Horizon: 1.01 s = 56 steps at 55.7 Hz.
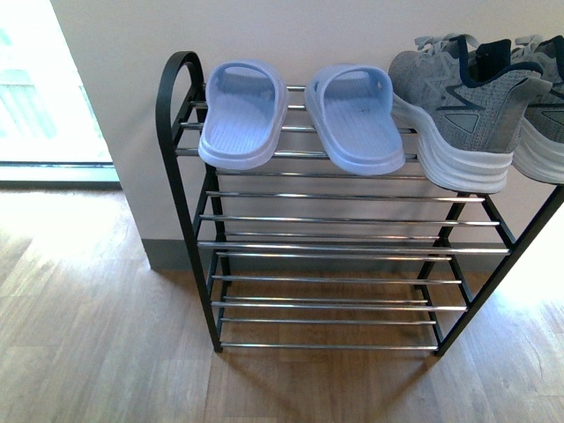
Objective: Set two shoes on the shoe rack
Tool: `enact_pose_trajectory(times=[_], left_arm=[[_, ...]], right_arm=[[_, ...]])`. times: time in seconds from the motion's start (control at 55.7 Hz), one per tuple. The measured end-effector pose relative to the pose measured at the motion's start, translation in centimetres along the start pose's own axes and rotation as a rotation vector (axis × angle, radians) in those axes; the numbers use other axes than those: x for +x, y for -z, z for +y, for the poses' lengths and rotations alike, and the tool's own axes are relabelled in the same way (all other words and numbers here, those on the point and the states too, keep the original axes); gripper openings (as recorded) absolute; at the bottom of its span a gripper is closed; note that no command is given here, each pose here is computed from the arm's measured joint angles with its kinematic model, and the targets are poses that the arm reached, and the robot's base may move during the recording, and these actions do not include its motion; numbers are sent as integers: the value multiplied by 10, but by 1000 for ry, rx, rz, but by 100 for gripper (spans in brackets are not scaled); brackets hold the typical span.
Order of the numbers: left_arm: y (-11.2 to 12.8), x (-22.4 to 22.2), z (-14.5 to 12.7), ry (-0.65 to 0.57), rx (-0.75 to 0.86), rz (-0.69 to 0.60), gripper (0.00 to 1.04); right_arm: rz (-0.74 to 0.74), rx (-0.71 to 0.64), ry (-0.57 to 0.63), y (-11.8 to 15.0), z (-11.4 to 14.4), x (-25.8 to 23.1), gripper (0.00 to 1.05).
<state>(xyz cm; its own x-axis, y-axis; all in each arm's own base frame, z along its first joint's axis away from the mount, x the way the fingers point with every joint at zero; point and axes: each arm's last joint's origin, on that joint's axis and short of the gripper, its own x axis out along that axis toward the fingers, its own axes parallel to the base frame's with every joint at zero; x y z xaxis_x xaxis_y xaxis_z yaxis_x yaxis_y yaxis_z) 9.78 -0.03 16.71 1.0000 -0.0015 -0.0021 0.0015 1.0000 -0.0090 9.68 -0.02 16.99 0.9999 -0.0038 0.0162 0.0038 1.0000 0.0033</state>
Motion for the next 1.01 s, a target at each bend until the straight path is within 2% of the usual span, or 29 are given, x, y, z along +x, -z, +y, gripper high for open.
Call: enact_pose_trajectory(times=[0.054, 0.09, 0.162, 0.323, 0.503, 1.005], left_arm=[[0, 0, 0, 0, 0, 0, 1], [0, 0, 0, 0, -1, 0, 6], [0, 0, 0, 0, 0, 0, 24], [0, 0, 0, 0, 0, 0, 52], [0, 0, 0, 1, 0, 0, 96], [0, 0, 0, 2, 2, 0, 95]], right_arm=[[0, 0, 0, 0, 0, 0, 96], [0, 0, 0, 0, 0, 0, 96], [0, 0, 0, 0, 0, 0, 96], [0, 0, 0, 0, 0, 0, 96], [0, 0, 0, 0, 0, 0, 96], [0, 0, 1, 0, 0, 0, 96]])
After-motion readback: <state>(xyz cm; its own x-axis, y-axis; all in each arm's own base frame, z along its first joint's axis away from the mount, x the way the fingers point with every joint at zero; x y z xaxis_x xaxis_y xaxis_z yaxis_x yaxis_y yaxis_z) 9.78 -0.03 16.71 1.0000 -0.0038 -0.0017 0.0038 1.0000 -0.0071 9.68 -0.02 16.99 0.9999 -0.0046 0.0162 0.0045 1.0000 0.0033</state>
